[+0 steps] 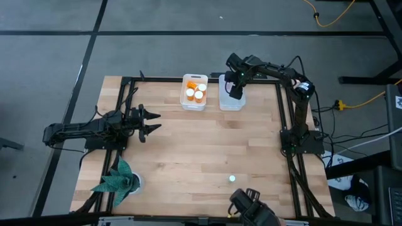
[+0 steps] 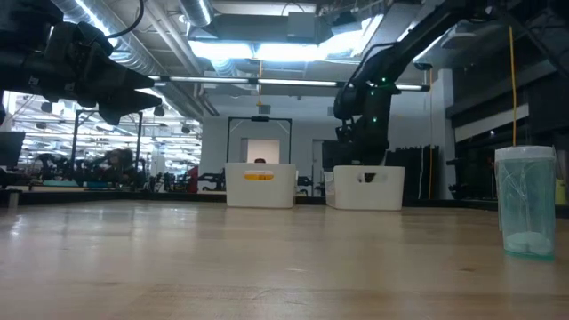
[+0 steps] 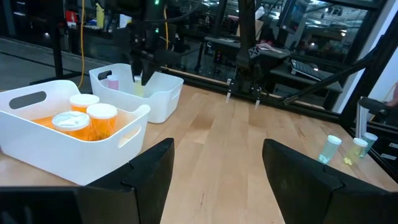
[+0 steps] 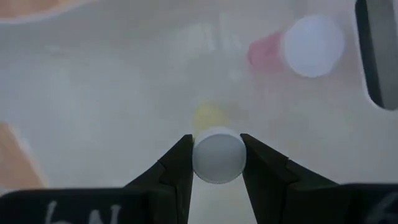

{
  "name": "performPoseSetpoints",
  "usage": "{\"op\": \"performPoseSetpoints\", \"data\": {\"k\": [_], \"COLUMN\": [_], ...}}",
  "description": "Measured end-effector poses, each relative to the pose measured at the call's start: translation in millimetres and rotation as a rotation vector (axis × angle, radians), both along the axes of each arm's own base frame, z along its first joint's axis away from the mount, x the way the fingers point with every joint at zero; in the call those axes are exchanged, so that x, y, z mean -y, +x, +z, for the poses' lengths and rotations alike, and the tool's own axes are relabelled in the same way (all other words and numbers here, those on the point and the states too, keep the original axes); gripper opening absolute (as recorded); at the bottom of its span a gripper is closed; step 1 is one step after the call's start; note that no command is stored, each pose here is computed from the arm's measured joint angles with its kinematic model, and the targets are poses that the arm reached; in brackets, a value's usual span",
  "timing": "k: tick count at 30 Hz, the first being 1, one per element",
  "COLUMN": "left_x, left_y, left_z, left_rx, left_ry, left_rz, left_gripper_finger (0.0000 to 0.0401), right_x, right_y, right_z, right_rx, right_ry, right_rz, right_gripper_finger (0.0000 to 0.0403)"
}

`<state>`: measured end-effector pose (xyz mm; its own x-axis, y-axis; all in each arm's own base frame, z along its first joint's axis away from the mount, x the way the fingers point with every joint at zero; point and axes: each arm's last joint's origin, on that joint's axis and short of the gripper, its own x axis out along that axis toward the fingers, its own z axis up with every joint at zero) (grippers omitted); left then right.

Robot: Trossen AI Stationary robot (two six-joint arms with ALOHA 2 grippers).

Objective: Pick and place medicine bottles into bin by pill shape (circle, oval)
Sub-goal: Put the yellow tablet bottle into the right white bin

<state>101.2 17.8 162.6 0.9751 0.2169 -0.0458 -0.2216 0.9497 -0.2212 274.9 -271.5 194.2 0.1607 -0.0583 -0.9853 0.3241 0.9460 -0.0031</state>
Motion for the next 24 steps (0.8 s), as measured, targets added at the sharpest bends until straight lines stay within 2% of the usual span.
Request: {"op": "performPoseSetpoints", "data": {"k": [3, 12, 24], "left_x": [0.0, 0.0, 0.0], "left_y": [0.0, 0.0, 0.0], "left_z": [0.0, 0.1, 0.0], "left_rx": [0.0, 0.001, 0.0], "left_ry": [0.0, 0.0, 0.0], "left_rz": [0.0, 0.0, 0.0], "left_gripper_finger": [0.0237, 0.0237, 0.0237], "right_x": [2.8, 2.5, 2.9], "right_y": [0.8, 0.8, 1.1], "right_z": [0.1, -0.3, 0.0], "right_rx": [-0.018, -0.022, -0.019], "right_ry": [-0.051, -0.05, -0.054], "right_rz": [-0.009, -0.01, -0.01], "right_gripper_finger": [0.0118, 0.0124, 0.0197]}}
